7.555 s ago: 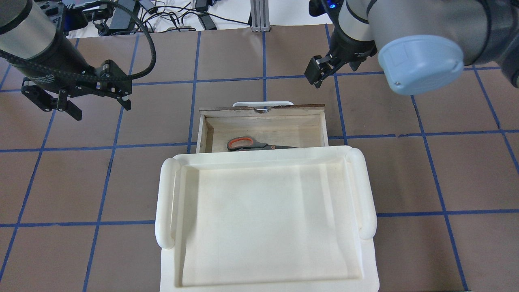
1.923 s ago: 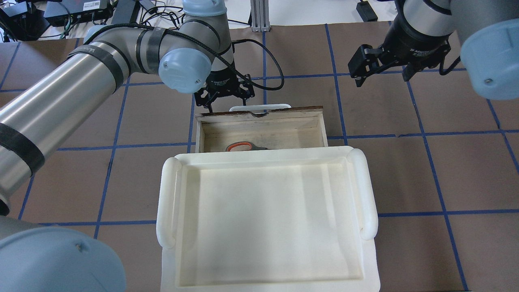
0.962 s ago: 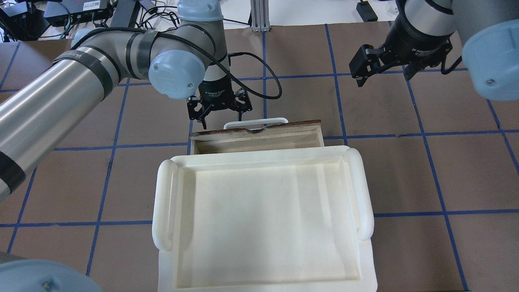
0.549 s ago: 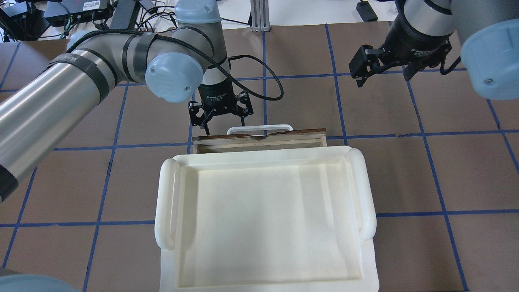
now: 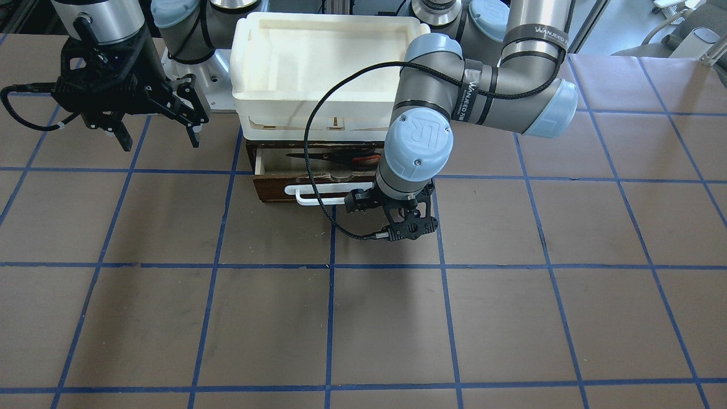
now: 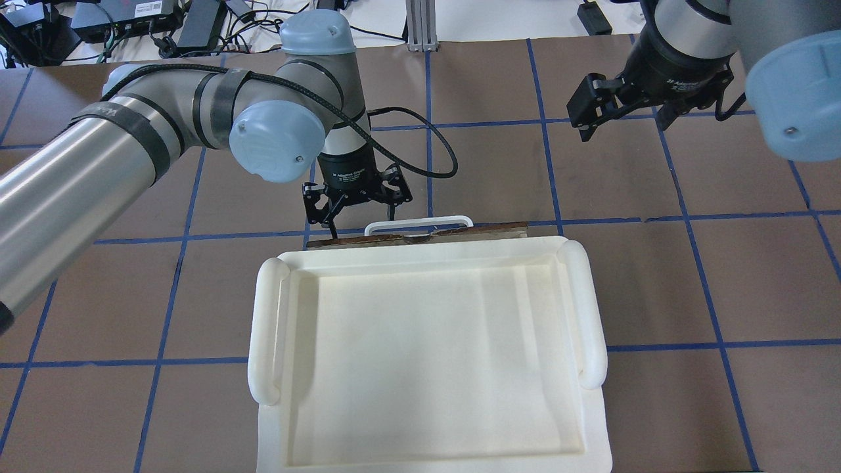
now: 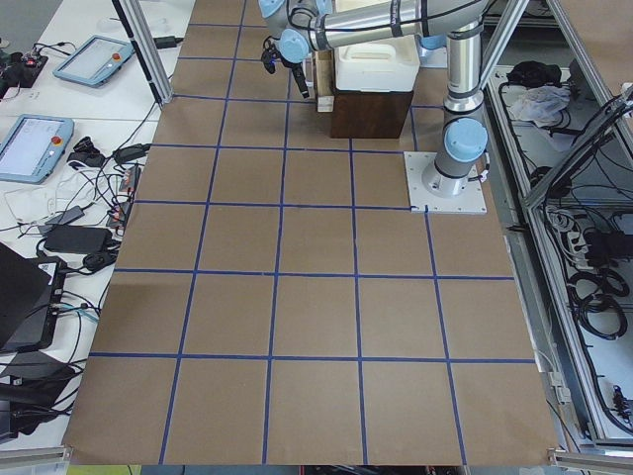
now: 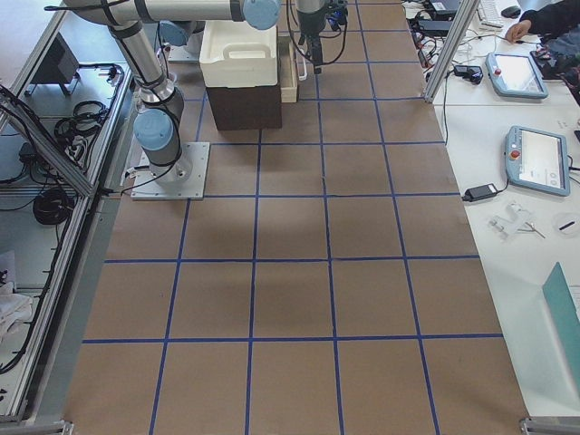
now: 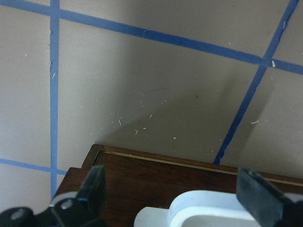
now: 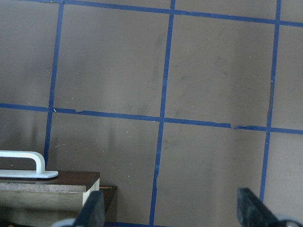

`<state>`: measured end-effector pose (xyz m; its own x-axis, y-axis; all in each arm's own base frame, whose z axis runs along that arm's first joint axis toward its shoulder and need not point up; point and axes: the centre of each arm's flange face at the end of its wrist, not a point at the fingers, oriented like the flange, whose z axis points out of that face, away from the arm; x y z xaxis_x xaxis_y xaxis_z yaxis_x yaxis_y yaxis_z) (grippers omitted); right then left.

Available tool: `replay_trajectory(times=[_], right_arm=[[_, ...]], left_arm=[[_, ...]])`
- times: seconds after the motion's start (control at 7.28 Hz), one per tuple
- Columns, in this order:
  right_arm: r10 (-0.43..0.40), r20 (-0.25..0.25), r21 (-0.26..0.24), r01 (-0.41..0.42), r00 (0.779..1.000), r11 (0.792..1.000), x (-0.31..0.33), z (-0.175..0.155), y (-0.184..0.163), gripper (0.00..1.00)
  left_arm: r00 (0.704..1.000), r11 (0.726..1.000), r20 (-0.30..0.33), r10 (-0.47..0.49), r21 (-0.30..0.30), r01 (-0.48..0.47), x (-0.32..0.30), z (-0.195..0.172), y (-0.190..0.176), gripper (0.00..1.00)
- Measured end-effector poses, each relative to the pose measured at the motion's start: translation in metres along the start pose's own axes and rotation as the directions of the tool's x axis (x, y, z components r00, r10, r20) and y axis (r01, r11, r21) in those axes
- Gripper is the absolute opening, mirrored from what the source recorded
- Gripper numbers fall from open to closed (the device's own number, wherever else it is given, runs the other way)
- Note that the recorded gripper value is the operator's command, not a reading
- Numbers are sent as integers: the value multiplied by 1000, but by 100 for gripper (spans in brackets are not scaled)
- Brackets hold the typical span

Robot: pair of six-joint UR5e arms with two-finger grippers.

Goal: Put scissors in drawer and close it
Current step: 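Push the drawer front away from the robot with the left gripper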

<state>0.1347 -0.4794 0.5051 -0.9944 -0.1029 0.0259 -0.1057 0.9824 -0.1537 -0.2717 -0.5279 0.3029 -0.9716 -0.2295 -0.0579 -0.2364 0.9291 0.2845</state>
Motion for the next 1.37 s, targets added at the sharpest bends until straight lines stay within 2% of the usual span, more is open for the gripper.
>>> replay_trajectory(times=[0.41,0.82,1.37], right_arm=[[0,-16,-2,0,1000,1000,2,0,0,100],[3,-15,-2,-3,1000,1000,2,1,-1,100],[3,-14,-3,-3,1000,1000,2,1,-1,100]], left_arm=[[1000,999,10,-17,-35,18,-5,7,11,100],[997,995,-11,-71,-69,70,-5,14,23,100],[994,988,20,-107,-111,108,-2,24,41,100]])
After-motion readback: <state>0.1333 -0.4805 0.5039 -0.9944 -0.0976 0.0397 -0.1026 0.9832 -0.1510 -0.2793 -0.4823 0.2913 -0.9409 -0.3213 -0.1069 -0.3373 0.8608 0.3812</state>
